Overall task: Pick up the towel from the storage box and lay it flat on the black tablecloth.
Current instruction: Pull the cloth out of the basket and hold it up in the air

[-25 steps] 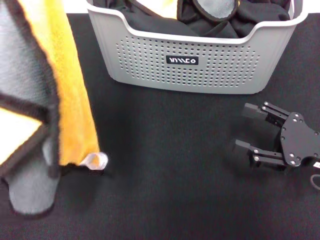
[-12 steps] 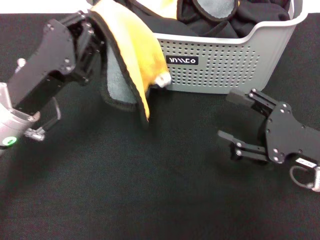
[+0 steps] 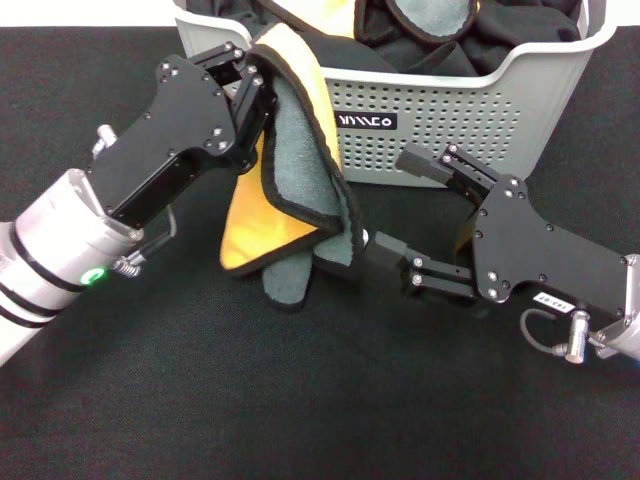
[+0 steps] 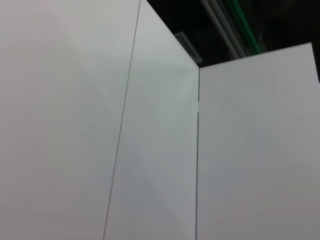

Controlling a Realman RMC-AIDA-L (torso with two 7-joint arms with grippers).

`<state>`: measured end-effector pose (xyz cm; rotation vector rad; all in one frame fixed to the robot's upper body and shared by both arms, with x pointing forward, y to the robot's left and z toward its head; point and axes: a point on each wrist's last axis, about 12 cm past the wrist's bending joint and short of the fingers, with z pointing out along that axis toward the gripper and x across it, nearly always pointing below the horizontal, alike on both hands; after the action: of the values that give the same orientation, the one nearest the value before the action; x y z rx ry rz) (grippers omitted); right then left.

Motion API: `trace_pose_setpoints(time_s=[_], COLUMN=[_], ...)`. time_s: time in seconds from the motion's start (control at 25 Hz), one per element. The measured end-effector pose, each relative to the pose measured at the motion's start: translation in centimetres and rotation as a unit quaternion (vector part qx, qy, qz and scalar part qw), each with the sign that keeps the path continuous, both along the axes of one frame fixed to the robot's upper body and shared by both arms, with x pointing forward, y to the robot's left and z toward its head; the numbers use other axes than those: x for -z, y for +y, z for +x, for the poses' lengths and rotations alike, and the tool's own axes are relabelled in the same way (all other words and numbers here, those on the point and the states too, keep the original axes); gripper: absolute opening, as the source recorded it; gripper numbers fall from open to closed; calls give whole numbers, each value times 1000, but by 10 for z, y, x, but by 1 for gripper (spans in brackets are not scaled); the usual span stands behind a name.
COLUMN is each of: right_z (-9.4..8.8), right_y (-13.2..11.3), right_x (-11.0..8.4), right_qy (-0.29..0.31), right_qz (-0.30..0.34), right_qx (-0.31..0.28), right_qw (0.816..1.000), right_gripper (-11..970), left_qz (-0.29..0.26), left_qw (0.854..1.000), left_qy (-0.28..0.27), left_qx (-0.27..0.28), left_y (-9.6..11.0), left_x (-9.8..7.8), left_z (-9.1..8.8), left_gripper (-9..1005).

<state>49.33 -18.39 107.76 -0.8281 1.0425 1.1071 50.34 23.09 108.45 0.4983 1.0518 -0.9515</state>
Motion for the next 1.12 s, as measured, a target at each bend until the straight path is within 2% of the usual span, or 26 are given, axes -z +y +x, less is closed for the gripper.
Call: trace_pose_setpoints(time_s=[0.2,0.68,0.96,1.12], right_z=[-3,15,9,6], right_y=[5,12,10,0], right_x=[-1,10,12,17], right_qy=[-1,34,38,45], right_qz=[5,-35,-26,-25], right_qx=[-10,58,64,88], right_qw=[1000,997,997,995], right_gripper=[851,851,850,850], left_qz=[6,-18,-22,-23], left_qw=[1000,1000,1000,1000], left_qy=[3,0,-3,-2], left_qx=[-4,20,7,6], left_y=[-3,-7,-5,-5], left_x=[2,-4,-4,-4], left_z=[3,2,3,3], left_gripper=[18,17,17,17])
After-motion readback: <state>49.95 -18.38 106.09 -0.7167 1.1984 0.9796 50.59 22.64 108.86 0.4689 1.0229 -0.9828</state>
